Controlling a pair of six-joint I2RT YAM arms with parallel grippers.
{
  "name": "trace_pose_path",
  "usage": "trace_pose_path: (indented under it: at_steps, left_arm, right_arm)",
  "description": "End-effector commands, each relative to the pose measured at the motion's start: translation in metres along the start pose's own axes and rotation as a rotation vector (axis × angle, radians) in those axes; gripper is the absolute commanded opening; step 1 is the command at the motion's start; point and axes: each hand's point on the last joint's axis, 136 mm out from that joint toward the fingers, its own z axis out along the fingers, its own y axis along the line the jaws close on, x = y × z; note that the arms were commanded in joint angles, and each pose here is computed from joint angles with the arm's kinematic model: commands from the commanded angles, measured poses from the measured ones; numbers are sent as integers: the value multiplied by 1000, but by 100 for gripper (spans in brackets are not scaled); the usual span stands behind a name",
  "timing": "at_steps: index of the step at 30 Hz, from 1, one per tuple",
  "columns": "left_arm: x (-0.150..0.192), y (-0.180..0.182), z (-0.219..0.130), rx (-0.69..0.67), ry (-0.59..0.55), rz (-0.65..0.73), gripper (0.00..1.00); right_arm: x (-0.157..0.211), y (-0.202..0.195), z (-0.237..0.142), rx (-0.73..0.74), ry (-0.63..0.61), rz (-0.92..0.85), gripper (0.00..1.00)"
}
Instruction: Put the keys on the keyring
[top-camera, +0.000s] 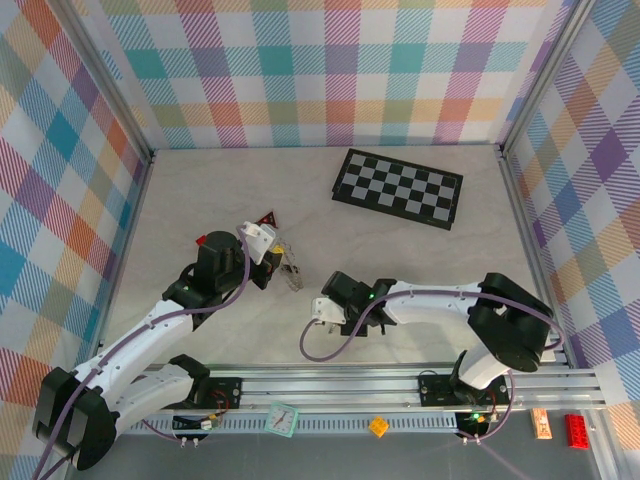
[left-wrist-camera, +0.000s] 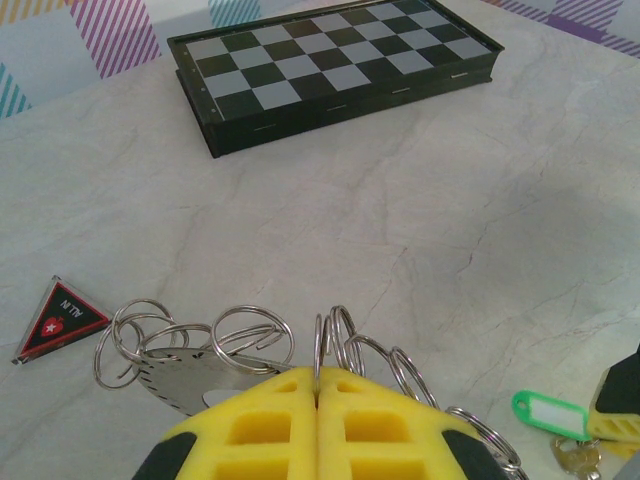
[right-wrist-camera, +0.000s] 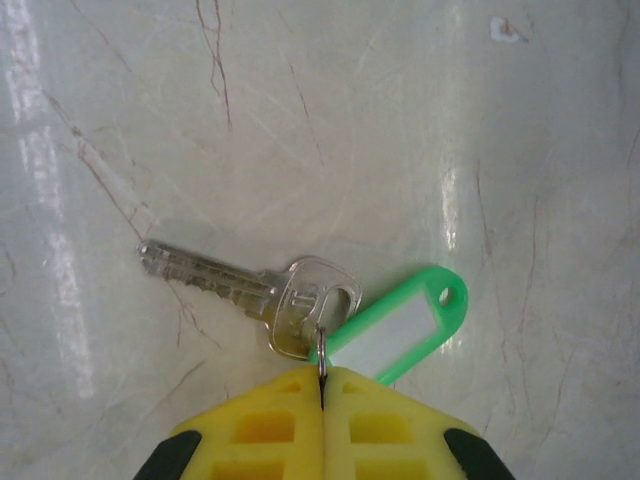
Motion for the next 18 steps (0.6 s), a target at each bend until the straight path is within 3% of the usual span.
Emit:
trace_pose_path:
  at_steps: [1,9,14,18]
  left_arm:
    - [-9,-1,-5,4,-29,19,0]
    - [-8,-1,-5,3,-27,22,0]
    - [-8,-1,-4,6,-29,22,0]
    - [-7,-1,-4,5,-26,22,0]
  right_arm:
    - [11,14,-4,-89,18,47,0]
    - [5,10,-1,-87,9,53,0]
    - [3,8,-1,-76,6,41,13]
    - [1,7,2,-76,9,42,16]
